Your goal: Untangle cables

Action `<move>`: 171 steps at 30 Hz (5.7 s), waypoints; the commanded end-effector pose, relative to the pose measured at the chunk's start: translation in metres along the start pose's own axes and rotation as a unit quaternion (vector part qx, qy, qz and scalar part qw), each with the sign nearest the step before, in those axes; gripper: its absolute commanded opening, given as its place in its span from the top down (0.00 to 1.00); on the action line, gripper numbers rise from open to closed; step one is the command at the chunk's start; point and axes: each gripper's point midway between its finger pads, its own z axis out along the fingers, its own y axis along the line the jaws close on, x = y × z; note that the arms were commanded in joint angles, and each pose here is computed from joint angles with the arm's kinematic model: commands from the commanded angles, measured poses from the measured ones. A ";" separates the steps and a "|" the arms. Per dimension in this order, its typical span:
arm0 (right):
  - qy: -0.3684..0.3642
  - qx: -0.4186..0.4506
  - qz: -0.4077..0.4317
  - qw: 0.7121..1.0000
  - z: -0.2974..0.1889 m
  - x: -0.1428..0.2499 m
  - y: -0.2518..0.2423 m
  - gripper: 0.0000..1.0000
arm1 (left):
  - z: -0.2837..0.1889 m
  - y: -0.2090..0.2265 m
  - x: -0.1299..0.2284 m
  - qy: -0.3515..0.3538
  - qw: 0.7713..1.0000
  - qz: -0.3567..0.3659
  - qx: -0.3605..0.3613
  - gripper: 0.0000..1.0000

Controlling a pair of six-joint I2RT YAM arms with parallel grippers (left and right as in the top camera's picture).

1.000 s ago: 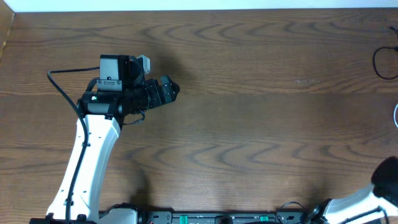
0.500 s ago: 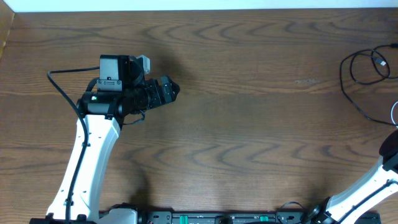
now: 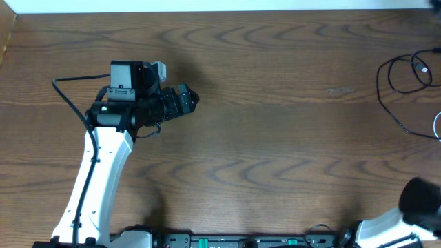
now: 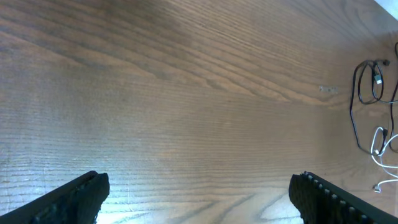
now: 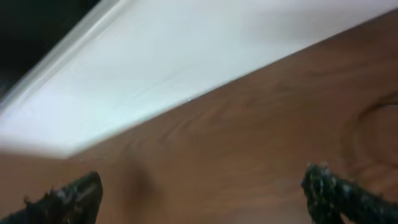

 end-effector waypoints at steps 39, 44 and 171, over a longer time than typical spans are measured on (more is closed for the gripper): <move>0.182 -0.062 -0.447 0.874 -0.009 0.203 0.175 0.01 | 0.002 0.005 0.002 0.002 1.000 0.001 -0.008 0.02; 0.111 -0.078 -0.492 0.860 0.006 0.196 0.170 0.01 | 0.002 0.005 0.002 0.002 1.000 0.001 -0.008 0.02; -0.242 -0.036 -0.407 0.880 0.024 0.330 -0.053 0.01 | -0.096 0.046 0.056 -0.491 0.774 0.384 -0.107 0.02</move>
